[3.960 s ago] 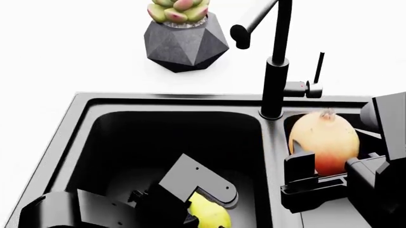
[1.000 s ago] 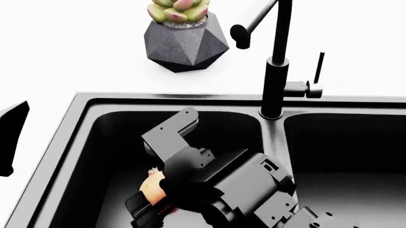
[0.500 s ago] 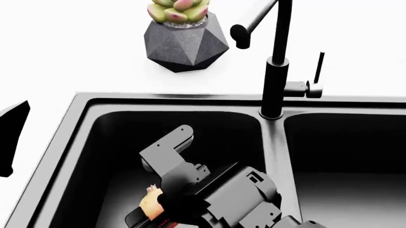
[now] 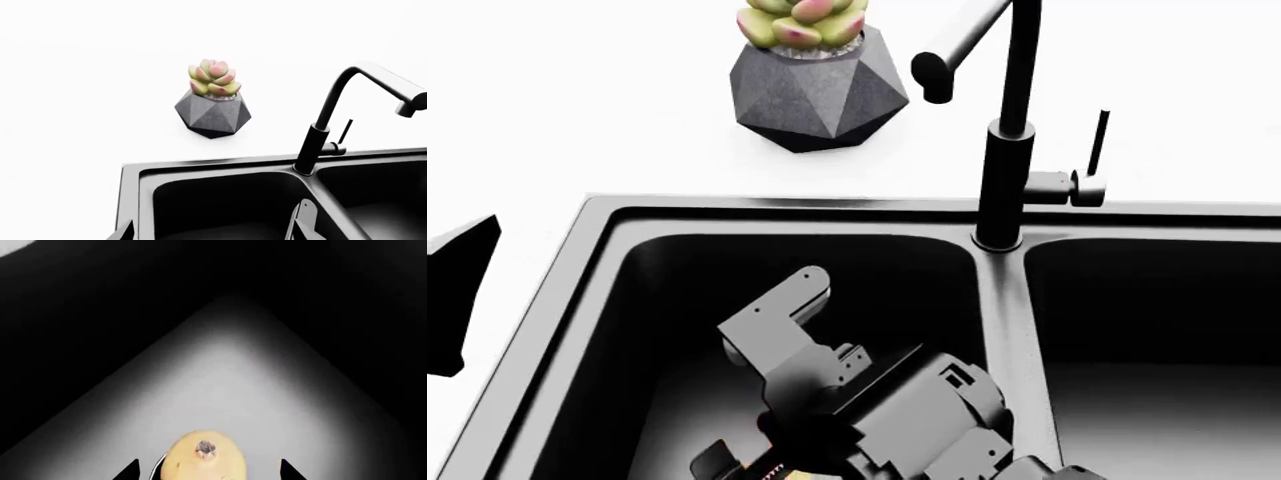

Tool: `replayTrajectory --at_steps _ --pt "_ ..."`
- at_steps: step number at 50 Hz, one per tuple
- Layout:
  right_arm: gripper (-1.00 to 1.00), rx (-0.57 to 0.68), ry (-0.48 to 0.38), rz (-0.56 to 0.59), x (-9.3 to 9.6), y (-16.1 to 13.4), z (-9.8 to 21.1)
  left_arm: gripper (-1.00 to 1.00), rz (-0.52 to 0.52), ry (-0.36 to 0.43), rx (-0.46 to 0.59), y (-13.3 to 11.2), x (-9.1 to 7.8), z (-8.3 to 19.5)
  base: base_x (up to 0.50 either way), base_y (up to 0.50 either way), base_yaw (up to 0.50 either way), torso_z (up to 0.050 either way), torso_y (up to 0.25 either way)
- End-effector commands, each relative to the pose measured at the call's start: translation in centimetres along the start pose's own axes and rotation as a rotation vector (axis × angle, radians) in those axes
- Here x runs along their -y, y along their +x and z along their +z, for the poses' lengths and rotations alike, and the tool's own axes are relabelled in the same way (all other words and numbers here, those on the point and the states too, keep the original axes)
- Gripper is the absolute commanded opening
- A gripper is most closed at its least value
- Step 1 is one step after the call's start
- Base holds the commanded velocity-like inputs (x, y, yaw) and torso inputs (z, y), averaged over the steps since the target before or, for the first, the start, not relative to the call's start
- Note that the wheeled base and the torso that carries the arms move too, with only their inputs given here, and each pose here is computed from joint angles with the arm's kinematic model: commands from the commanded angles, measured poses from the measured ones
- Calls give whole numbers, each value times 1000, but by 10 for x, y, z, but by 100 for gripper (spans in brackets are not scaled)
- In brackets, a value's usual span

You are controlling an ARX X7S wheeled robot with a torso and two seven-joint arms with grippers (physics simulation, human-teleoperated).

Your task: There is a mixed pile of frozen fruits and vegetables on the counter. Locate all the frozen vegetables and place the items in a bowl on the counter. Take all the frozen fruits and defrost them in a running sink.

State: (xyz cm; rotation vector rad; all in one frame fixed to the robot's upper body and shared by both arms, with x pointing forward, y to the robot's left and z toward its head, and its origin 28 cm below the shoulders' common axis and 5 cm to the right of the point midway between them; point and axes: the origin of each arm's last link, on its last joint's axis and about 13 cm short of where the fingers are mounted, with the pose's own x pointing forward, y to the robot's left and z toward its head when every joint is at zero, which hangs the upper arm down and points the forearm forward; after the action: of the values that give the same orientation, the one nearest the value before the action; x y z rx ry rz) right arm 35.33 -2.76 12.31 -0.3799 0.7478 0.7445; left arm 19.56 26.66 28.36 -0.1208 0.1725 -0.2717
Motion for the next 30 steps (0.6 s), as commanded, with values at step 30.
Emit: replayTrajectory --at_steps 30 --pt "100 300 44 -114 0 -114 25 100 -6 -2 -1 16 15 -8 0 0 0 0 0"
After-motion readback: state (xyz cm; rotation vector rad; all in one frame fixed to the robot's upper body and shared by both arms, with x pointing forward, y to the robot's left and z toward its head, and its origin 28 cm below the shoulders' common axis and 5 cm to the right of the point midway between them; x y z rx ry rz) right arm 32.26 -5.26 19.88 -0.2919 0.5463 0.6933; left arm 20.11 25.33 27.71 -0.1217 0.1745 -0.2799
